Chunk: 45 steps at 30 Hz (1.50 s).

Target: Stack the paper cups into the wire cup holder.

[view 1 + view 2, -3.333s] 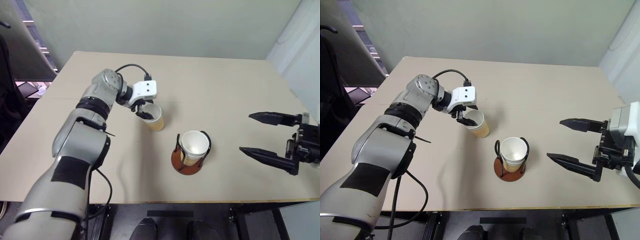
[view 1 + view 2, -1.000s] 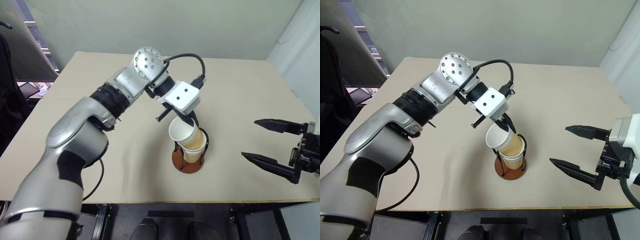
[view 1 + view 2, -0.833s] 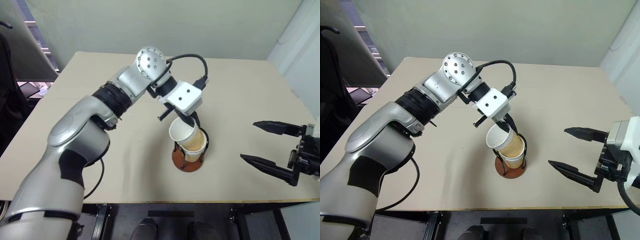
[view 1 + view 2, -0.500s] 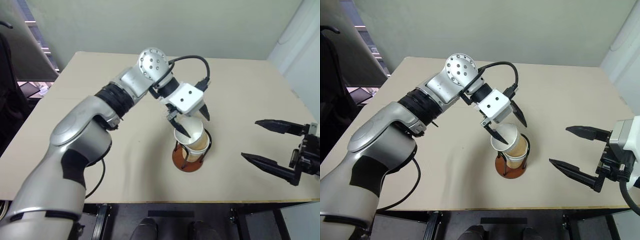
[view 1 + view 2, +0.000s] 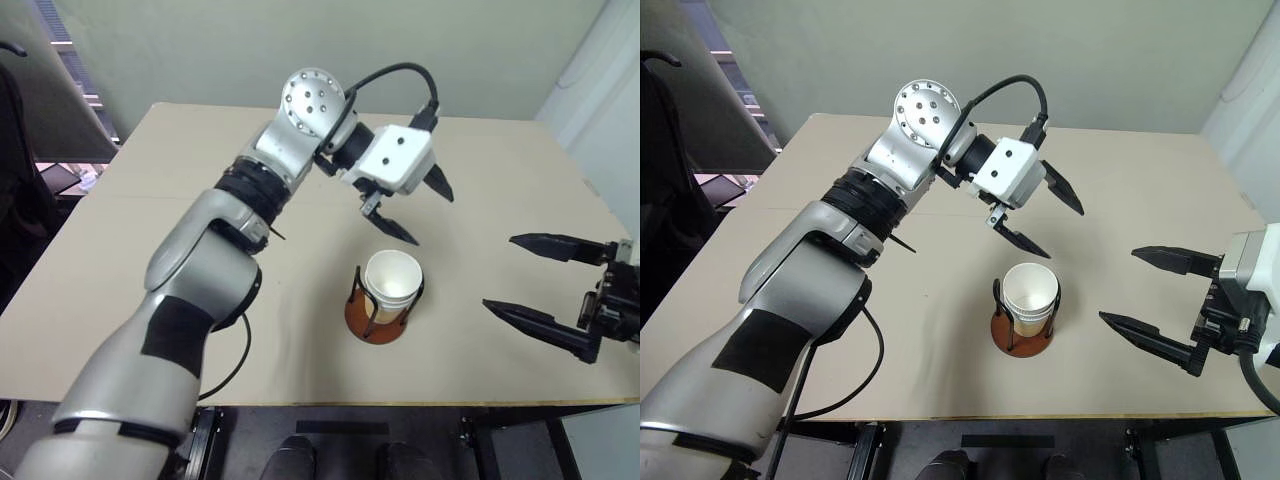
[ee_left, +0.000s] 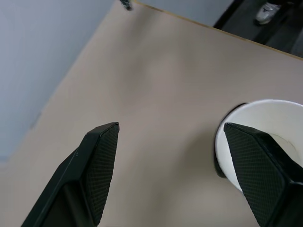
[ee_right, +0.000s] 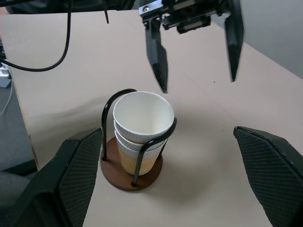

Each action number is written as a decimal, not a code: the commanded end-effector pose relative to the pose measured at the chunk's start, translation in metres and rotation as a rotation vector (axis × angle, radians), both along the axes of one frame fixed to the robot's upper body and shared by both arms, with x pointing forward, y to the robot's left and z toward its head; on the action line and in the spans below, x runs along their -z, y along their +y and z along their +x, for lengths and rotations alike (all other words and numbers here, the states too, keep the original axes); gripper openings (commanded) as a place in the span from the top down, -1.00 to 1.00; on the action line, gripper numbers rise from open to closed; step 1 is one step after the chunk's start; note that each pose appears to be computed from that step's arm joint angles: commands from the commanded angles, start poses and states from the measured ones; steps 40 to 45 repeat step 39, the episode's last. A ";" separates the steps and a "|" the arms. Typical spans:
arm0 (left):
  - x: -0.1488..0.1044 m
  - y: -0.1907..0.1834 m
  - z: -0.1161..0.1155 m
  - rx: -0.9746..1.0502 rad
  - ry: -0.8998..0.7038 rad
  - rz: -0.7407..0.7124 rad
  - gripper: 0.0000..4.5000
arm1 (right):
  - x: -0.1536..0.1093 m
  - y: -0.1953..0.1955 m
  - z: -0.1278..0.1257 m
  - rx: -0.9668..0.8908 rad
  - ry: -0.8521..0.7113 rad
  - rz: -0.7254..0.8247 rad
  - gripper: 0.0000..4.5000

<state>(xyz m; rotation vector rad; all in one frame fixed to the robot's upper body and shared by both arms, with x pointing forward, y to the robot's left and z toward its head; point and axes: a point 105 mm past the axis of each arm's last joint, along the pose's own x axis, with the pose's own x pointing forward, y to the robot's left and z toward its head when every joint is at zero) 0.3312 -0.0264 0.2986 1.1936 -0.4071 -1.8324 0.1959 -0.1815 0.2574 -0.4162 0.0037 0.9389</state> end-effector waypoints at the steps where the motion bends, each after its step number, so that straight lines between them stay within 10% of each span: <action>1: -0.037 0.015 0.002 -0.044 -0.004 -0.109 -0.68 | -0.006 0.000 0.002 -0.024 -0.030 -0.018 -1.00; 10: 0.010 0.192 0.008 -0.533 0.318 -0.144 -0.68 | 0.019 -0.026 0.027 -0.009 0.092 -0.084 -1.00; 15: 0.043 0.255 -0.026 -0.783 0.491 -0.210 -0.68 | 0.024 -0.047 0.040 0.026 0.127 -0.117 -1.00; 26: 0.043 0.305 -0.075 -1.038 0.547 -0.317 -0.68 | -0.002 -0.056 0.044 -0.137 0.129 -0.160 -1.00; 45: 0.060 0.298 -0.080 -1.063 0.593 -0.361 -0.68 | 0.000 -0.046 0.049 -0.191 0.141 -0.161 -1.00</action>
